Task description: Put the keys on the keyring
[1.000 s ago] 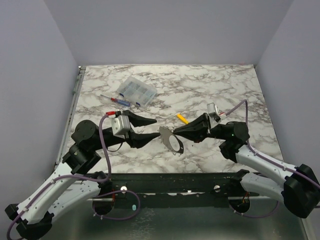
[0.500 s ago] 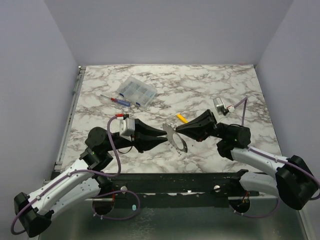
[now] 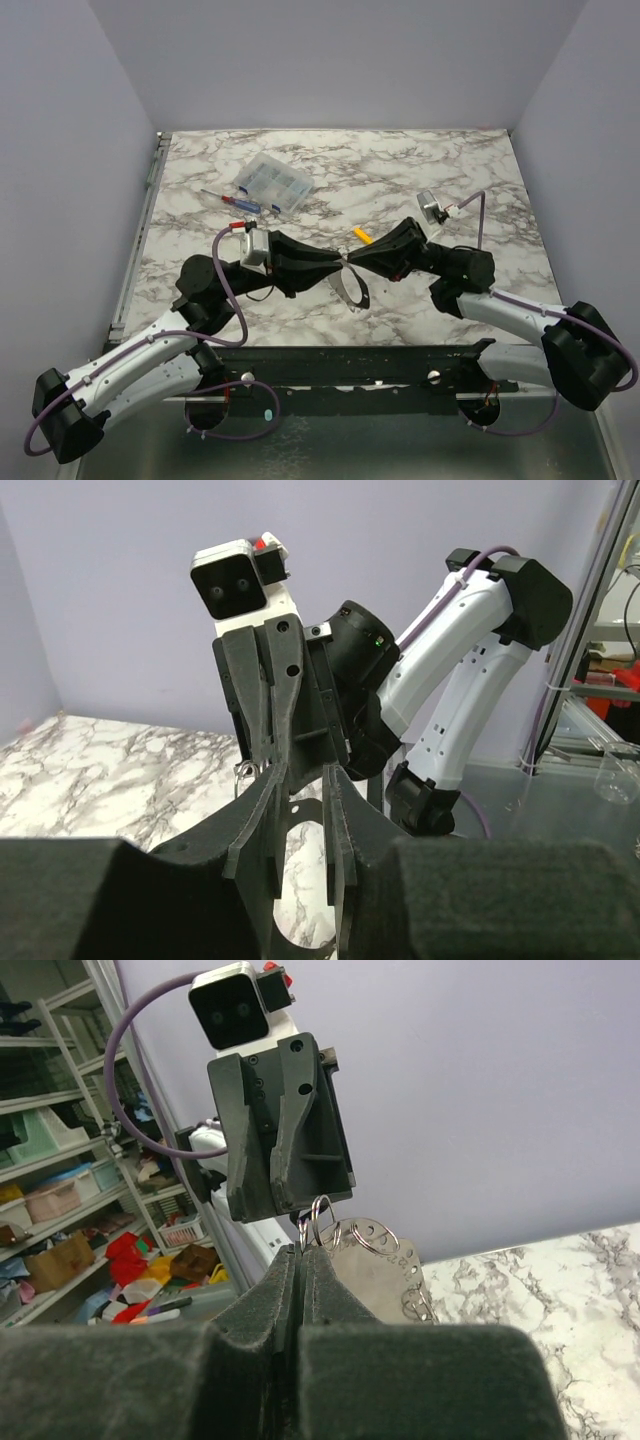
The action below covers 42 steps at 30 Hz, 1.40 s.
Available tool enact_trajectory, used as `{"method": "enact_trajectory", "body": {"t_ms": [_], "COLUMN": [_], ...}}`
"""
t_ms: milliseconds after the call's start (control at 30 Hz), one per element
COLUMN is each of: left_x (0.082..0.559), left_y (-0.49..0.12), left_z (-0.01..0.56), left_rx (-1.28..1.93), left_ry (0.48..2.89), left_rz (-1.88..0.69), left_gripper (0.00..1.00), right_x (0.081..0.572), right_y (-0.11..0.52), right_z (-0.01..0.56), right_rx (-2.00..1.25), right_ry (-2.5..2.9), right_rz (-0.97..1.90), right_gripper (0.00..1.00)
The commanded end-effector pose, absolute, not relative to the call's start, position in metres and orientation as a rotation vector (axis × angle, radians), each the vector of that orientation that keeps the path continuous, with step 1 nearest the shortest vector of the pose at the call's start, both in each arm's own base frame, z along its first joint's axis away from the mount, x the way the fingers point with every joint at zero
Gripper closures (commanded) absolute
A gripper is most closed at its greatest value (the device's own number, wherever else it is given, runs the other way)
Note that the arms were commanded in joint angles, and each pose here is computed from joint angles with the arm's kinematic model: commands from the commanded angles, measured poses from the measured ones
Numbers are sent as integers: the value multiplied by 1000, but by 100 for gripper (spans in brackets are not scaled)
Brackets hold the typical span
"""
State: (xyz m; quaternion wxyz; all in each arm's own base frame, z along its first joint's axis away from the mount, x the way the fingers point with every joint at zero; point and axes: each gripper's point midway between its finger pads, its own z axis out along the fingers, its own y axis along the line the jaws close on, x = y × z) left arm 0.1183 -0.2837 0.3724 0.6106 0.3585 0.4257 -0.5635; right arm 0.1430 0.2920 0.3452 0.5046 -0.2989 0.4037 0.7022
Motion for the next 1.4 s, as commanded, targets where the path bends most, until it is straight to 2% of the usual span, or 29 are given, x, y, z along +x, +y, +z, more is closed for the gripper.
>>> {"method": "enact_trajectory", "body": {"t_ms": [0, 233, 533, 767, 1000, 1367], "left_x": [126, 133, 142, 145, 146, 145], "left_y": [-287, -287, -290, -289, -294, -302], "left_z": [372, 365, 357, 353, 346, 343], "left_rx": [785, 759, 727, 711, 716, 750], "left_ry": [987, 1012, 1057, 1074, 1102, 1110], "left_rz": [-1297, -1275, -1266, -1261, -1278, -1297], "left_gripper": [74, 74, 63, 62, 65, 80], "right_x": [122, 117, 113, 112, 112, 120], "right_y": [278, 276, 275, 274, 274, 280], "right_z": [378, 380, 382, 383, 384, 374], "right_rx": [-759, -773, -790, -792, -798, -796], "right_ry": [744, 718, 701, 694, 690, 728], "right_rz": [1684, 1689, 1682, 1677, 1671, 1663], "right_gripper": [99, 99, 99, 99, 99, 99]}}
